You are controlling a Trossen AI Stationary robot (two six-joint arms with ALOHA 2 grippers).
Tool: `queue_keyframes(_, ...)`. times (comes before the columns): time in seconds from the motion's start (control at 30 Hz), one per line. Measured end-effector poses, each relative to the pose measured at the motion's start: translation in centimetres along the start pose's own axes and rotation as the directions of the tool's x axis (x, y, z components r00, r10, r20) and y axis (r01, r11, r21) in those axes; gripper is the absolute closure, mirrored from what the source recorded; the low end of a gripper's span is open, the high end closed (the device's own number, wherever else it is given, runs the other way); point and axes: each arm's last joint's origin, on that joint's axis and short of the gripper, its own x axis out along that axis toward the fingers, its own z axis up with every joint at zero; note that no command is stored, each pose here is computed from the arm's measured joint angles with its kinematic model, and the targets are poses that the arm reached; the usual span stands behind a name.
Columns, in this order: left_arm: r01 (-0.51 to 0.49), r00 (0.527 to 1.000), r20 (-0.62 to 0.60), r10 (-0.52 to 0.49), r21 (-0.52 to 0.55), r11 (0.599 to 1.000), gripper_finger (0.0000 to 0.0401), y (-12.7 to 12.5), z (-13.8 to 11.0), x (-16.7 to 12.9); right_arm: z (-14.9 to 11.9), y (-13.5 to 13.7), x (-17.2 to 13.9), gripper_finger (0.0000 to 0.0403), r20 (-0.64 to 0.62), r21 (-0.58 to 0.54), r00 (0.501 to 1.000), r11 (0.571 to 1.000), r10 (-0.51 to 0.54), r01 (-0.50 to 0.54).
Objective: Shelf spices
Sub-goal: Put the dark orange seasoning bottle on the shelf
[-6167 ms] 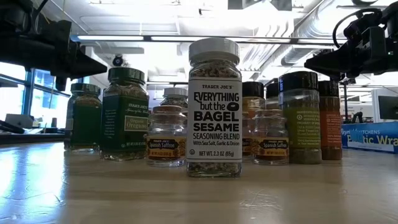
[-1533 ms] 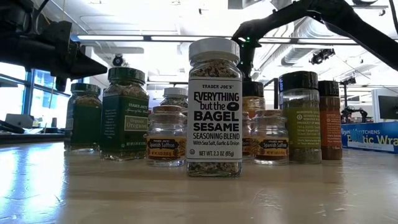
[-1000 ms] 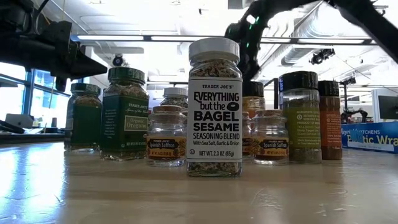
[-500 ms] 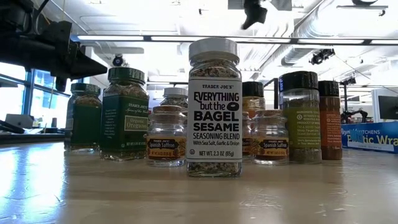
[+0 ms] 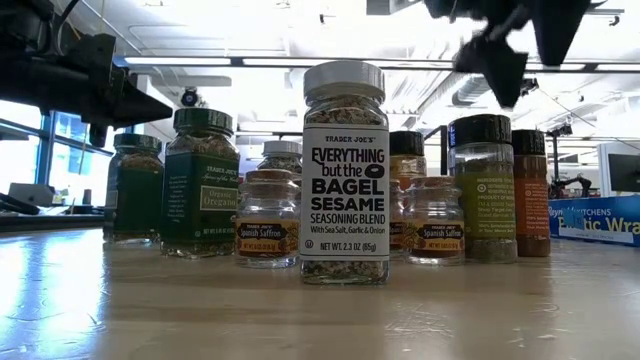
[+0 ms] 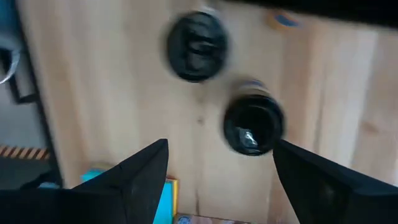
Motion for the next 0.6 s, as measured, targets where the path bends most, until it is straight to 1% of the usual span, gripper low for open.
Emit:
queue_keyframes(0.07,0.0,1.0,0.0,0.0,0.0,1.0,0.0396,0.0,0.0,0.0,-0.2,-0.3,0.7,0.0119,-0.01,0.046,0.999,0.998,-0.04,0.041)
queue_keyframes(0.13,0.0,1.0,0.0,0.0,0.0,1.0,0.0396,0.0,0.0,0.0,-0.2,-0.7,1.2,0.0119,0.002,0.062,0.998,0.996,-0.069,0.069)
queue_keyframes(0.23,0.0,1.0,0.0,0.0,0.0,1.0,0.0396,0.0,0.0,0.0,-0.2,-0.9,2.3,0.0119,0.024,0.063,0.998,0.996,-0.065,0.063)
queue_keyframes(0.37,0.0,1.0,0.0,0.0,0.0,1.0,0.0396,0.0,0.0,0.0,-0.2,-0.9,3.7,0.0119,0.044,0.053,0.998,0.998,-0.033,0.031)
queue_keyframes(0.47,0.0,1.0,0.0,0.0,0.0,1.0,0.0396,0.0,0.0,0.0,-0.4,-1.1,4.4,0.0119,0.047,0.076,0.997,0.996,-0.058,0.055)
queue_keyframes(0.6,0.0,1.0,0.0,0.0,0.0,1.0,0.0396,0.0,0.0,0.0,-0.8,-1.4,5.2,0.0125,0.037,0.081,0.996,0.994,-0.076,0.073)
